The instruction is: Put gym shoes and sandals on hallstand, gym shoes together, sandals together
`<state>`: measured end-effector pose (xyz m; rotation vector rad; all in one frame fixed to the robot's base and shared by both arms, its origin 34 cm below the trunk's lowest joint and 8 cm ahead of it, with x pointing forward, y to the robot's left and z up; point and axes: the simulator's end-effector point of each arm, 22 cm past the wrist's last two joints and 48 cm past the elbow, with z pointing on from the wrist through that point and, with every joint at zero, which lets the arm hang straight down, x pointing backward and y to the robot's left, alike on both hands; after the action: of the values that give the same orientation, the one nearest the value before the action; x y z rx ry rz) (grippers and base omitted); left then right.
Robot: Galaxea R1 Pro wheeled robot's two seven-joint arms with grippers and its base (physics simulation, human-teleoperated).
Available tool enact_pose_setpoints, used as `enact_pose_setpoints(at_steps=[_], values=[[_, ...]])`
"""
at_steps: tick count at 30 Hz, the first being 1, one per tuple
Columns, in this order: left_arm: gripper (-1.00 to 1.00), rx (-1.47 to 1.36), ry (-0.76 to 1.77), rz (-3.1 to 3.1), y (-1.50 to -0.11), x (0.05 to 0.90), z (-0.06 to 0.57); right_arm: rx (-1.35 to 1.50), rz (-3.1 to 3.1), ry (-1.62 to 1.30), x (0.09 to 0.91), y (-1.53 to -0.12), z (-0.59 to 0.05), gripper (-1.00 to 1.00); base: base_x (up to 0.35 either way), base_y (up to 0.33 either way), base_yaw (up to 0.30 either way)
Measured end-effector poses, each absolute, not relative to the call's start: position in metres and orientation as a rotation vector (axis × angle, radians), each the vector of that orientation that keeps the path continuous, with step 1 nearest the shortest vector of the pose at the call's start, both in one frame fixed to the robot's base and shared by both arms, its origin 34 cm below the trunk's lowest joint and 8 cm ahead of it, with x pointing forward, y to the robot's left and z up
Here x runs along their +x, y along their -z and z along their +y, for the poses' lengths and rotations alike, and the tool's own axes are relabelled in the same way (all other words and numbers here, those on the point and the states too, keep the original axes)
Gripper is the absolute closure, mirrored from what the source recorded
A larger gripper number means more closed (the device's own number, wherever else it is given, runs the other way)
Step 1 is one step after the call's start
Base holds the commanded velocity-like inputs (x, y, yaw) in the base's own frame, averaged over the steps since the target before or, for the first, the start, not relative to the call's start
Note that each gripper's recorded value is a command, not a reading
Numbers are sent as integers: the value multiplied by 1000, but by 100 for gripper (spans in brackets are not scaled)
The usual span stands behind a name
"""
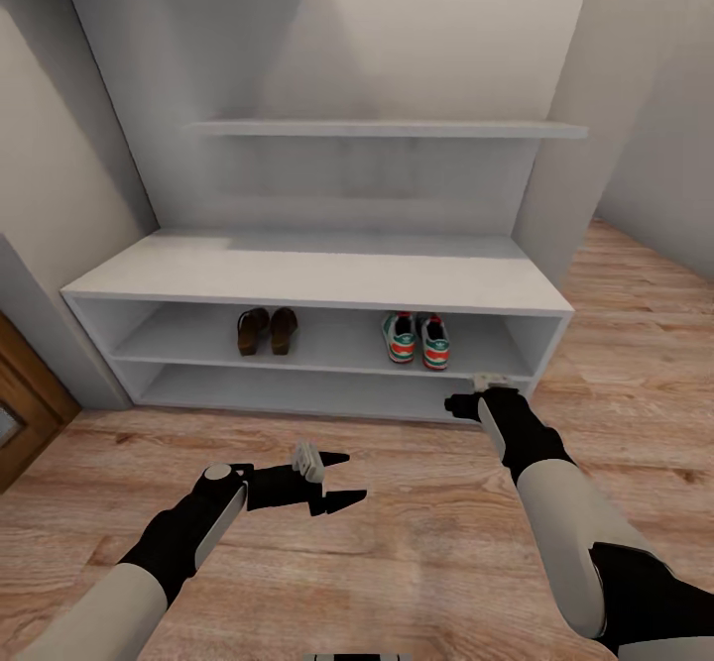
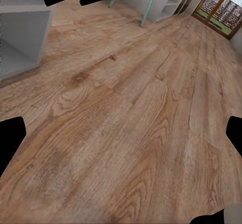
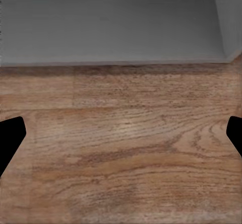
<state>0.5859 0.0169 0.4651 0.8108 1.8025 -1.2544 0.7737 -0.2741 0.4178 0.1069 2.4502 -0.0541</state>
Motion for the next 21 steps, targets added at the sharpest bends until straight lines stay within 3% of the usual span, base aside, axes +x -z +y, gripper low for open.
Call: enact_pose_setpoints(at_steps=[21], values=[[-100, 840, 1215, 1756, -497, 588, 18, 122, 2203, 15, 804, -488, -271, -100, 0, 0, 0]])
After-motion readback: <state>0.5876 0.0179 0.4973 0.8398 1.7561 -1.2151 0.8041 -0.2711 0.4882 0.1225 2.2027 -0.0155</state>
